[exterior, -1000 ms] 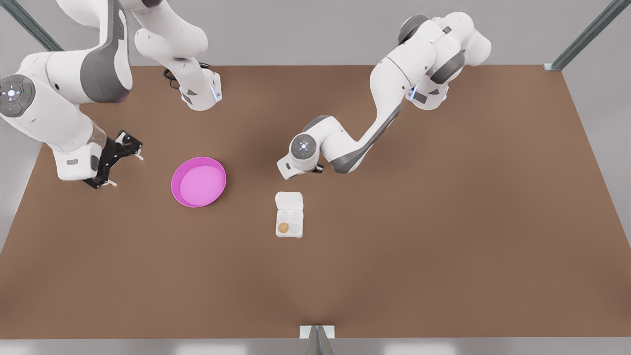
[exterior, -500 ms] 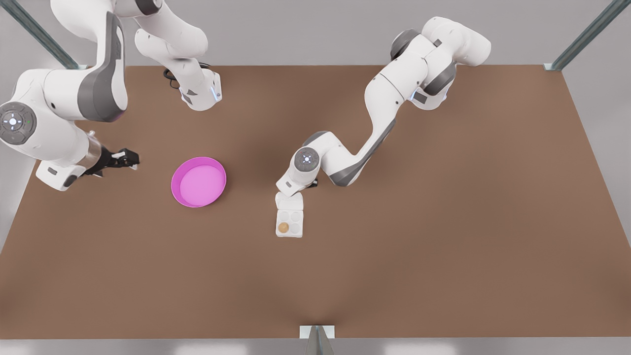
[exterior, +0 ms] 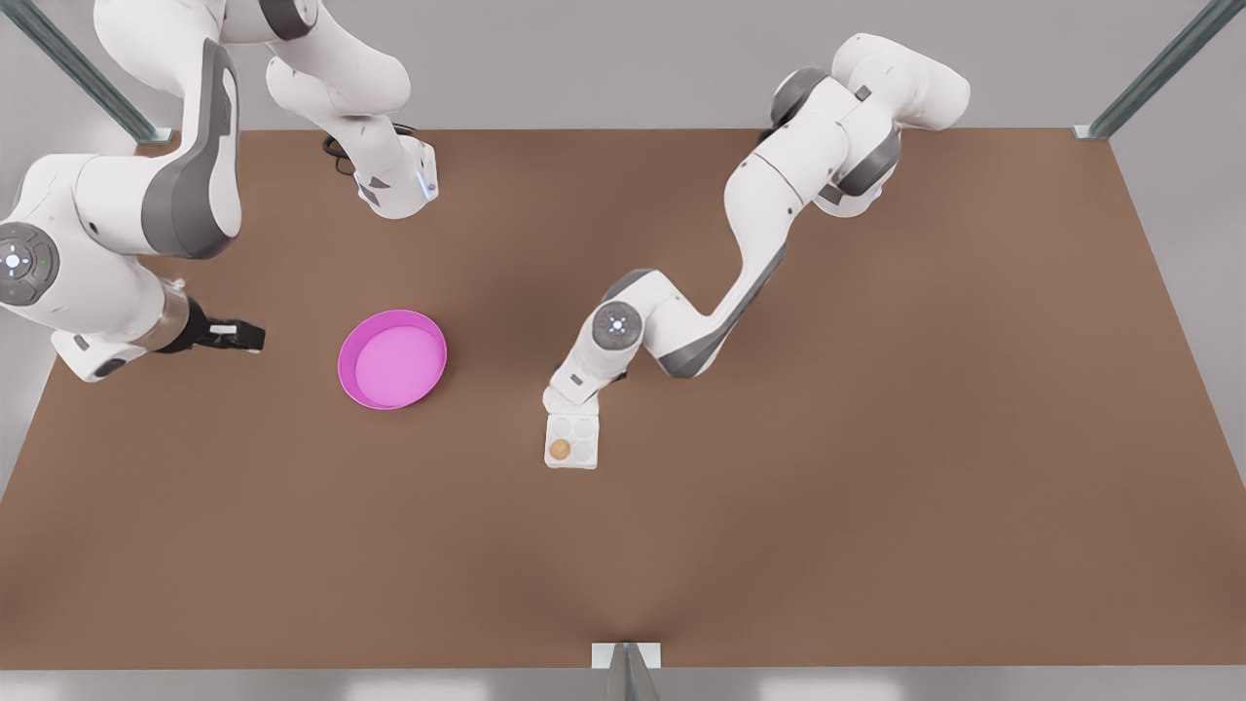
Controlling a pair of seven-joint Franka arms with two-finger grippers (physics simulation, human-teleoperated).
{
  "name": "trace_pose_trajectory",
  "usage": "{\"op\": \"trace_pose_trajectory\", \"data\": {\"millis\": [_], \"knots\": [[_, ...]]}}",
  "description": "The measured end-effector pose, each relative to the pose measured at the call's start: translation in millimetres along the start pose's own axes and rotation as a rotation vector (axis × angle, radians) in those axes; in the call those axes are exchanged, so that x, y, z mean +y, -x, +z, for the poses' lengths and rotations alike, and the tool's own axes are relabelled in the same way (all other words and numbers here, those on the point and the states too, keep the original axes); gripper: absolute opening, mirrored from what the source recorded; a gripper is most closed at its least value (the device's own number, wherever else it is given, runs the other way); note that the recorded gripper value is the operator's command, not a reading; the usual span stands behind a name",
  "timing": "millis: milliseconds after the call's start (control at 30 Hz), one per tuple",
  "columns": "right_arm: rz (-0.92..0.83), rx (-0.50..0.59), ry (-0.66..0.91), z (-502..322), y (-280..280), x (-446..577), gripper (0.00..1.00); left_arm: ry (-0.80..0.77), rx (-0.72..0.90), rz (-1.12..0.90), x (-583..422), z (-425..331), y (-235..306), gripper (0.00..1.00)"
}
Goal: Pack egg into the box and close the box lid
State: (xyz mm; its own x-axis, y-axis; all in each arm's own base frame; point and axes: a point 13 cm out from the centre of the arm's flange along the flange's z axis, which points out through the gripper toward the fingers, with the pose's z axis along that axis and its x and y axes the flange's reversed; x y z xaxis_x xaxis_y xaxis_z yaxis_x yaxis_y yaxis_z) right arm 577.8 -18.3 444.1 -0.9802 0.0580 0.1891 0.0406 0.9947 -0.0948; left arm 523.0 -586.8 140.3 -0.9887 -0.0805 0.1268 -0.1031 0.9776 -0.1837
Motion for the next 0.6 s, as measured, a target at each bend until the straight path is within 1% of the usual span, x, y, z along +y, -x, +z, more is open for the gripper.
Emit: {"op": "trace_pose_trajectory", "data": {"millis": [133, 267, 467, 600], "knots": [[0.042, 0.006, -0.001, 4, 2, -1, 1.0, -0.027, -0.001, -0.034, 1, 4, 15, 0.21], [0.073, 0.013, -0.001, 9, 7, -1, 1.0, -0.061, 0.004, -0.055, -5, 15, 16, 0.21], [0.109, 0.015, -0.001, 11, 9, -1, 1.0, -0.149, -0.023, -0.076, -31, -7, 25, 0.21], [0.128, 0.014, -0.001, 11, 9, -1, 1.0, -0.182, -0.035, -0.091, -39, -4, 36, 0.21]]}}
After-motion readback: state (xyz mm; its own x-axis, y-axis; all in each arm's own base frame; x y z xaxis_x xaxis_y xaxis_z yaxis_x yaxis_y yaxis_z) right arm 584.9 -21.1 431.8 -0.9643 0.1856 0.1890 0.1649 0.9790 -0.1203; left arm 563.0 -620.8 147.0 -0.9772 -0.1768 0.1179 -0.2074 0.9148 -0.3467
